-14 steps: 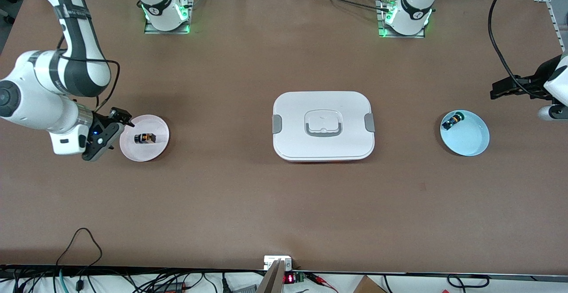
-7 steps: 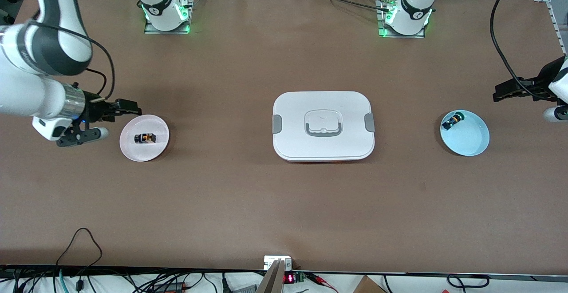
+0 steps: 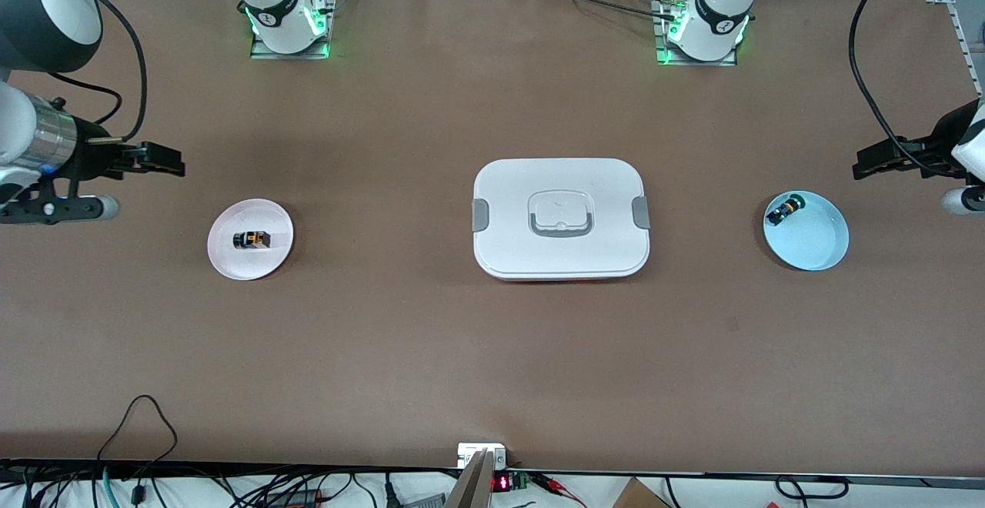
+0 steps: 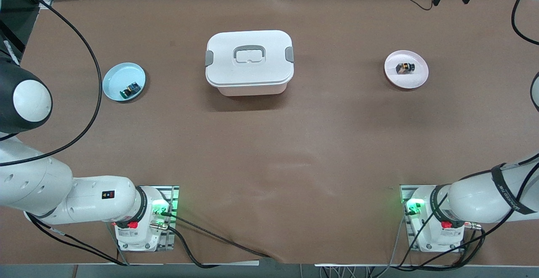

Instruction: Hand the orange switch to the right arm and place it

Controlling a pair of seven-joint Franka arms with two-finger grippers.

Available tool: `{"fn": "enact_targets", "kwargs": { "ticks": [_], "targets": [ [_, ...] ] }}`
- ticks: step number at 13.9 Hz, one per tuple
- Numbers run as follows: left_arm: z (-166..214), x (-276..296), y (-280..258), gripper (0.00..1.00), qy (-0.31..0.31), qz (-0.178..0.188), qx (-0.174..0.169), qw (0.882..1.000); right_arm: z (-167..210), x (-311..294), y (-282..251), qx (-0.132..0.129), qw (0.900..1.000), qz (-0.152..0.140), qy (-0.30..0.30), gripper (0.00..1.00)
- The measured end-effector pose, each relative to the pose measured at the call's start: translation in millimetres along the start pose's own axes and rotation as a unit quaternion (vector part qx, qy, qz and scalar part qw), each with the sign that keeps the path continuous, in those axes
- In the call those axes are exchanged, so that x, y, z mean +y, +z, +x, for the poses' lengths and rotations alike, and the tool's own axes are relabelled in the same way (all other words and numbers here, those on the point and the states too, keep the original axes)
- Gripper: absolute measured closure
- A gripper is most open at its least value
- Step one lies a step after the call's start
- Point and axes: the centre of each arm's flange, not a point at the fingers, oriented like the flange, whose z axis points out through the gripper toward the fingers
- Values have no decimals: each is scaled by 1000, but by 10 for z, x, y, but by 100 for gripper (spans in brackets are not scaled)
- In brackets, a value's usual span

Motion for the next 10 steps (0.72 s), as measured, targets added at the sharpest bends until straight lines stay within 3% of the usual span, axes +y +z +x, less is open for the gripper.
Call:
{"fn": "enact_targets", "kwargs": {
  "ticks": [3, 8, 10],
  "targets": [
    [0, -1, 0, 0, 0, 0, 0, 1000, 45, 302, -78, 31, 999, -16, 29, 0],
    [1, -1, 0, 0, 0, 0, 0, 1000, 23, 586, -13, 25, 999, -15, 44, 0],
    [1, -1, 1, 0, 0, 0, 0, 1000, 3, 574, 93, 37, 998, -15, 42, 0]
  ]
}}
